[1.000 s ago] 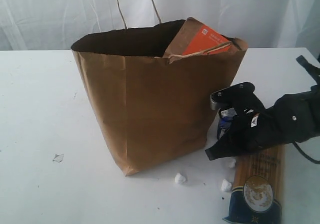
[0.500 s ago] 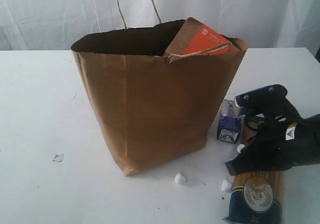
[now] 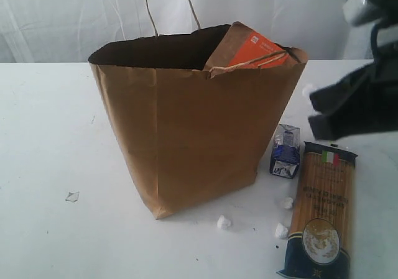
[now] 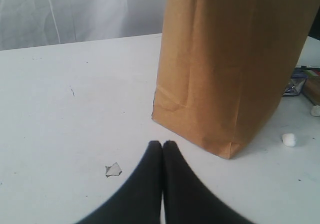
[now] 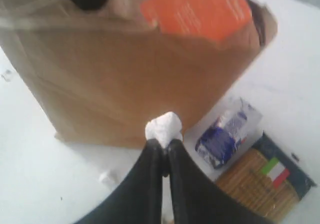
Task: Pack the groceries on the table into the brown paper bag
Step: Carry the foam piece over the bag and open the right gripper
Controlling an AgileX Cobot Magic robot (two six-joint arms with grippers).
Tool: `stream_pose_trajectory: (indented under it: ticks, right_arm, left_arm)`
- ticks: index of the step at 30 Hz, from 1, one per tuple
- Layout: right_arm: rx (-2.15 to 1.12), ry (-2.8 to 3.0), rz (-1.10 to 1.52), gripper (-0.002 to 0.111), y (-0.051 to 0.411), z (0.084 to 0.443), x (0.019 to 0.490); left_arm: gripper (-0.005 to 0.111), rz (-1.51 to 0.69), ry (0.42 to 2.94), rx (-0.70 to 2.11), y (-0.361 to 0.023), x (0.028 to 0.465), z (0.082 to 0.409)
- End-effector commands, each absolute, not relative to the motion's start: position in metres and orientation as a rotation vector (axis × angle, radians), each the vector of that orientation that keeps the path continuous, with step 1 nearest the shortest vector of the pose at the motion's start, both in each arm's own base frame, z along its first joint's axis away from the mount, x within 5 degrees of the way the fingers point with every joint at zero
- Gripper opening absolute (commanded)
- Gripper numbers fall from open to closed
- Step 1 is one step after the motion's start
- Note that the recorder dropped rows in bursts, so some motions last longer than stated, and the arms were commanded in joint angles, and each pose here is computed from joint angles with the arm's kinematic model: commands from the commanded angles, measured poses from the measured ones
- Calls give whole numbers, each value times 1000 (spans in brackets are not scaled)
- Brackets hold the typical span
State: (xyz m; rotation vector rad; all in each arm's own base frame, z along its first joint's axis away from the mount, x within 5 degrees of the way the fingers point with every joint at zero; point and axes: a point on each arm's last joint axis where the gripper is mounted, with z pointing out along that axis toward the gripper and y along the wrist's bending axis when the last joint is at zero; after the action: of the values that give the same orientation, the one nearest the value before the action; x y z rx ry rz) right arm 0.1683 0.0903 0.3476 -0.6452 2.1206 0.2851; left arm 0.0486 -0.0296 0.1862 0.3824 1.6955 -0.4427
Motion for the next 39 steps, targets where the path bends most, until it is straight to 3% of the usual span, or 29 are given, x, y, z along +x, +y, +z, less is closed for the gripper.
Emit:
stream_pose_trajectory:
  ticks: [1, 8, 14, 21, 32, 33, 37, 39]
  right_arm:
    - [-745, 1987, 280, 1, 109, 395, 174]
    - [-961, 1890, 331, 1, 167, 429, 191]
    - [-1074, 1982, 229, 1, 211, 399, 236]
    - [-907, 2164, 205, 1, 213, 361, 276]
    - [-832, 2135, 236, 2, 212, 356, 292]
    - [-830, 2147, 246, 5, 214, 354, 293]
    - [-825, 2166, 264, 49, 216, 349, 294]
    - [-822, 2165, 266, 56, 215, 352, 292]
  left_arm:
    - [0, -446, 1698, 381, -30, 48, 185]
    - [0, -446, 1698, 381, -30, 48, 185]
    - [0, -446, 1698, 381, -30, 48, 185]
    - [0, -446, 1698, 381, -30, 48, 185]
    - [0, -446, 1698, 381, -30, 48, 185]
    - [0, -446, 1698, 381, -30, 48, 185]
    - [0, -446, 1698, 381, -30, 48, 185]
    - [0, -446, 1698, 381, -30, 48, 185]
